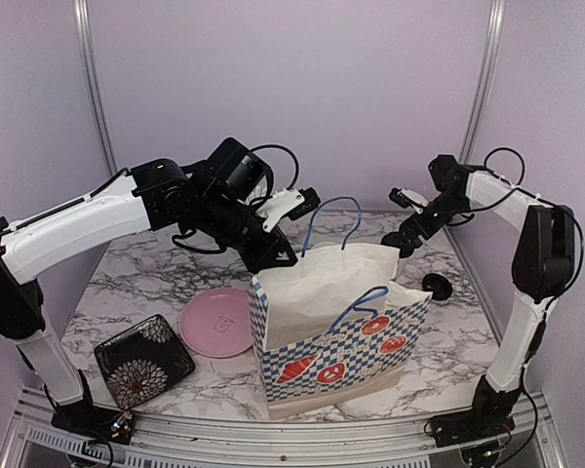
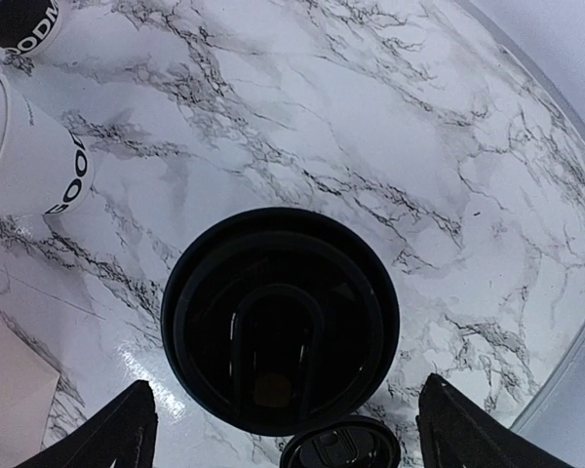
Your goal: Pack the takeout coffee
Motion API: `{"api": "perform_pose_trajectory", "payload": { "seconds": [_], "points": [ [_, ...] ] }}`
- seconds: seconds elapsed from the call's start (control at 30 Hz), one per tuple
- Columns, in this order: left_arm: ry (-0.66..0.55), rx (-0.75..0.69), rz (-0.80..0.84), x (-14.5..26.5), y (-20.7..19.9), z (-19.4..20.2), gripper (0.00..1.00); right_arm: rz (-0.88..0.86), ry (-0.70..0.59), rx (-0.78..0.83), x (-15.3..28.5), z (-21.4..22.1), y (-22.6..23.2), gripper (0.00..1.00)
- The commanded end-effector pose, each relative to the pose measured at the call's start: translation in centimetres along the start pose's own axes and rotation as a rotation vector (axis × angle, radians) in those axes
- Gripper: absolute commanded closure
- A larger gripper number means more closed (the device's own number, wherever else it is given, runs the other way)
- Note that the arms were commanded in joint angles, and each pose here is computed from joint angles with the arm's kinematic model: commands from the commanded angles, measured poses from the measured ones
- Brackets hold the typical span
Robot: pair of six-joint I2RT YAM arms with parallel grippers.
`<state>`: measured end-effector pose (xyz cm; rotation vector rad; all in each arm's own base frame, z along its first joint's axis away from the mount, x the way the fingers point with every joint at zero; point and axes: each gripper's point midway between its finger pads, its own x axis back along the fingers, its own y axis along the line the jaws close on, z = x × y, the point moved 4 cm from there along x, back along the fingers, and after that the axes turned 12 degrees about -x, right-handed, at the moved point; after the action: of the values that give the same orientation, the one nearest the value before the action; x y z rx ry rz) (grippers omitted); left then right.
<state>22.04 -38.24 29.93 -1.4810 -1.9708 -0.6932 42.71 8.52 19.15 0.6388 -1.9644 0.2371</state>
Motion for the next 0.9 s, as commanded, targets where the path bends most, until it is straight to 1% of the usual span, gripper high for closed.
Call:
{"api": "perform_pose_trajectory", "payload": {
  "seconds": [0.0,0.23,0.63,0.7,0.87],
  "points": [
    [0.034,0.004,0.022,-1.0,0.1,0.6,0.98,0.015,-0.087,0.001,0.4,-2.5,-0.4,0.10],
    [0.042,0.014,0.026,-1.6,0.3,0.6,0.98,-0.019,-0.091,0.017,-0.4,-3.0,0.3,0.08],
    [0.043,0.016,0.028,-1.5,0.4,0.7,0.97,-0.012,-0.015,-0.002,-2.6,-1.9,0.1,0.08],
    [0.046,0.015,0.030,-1.7,0.4,0.8,0.97,-0.003,-0.008,-0.005,-2.7,-1.7,0.0,0.11],
    [0.044,0.017,0.034,-2.1,0.5,0.6,0.96,-0.006,-0.006,-0.008,-2.4,-1.6,0.2,0.22]
  ]
}}
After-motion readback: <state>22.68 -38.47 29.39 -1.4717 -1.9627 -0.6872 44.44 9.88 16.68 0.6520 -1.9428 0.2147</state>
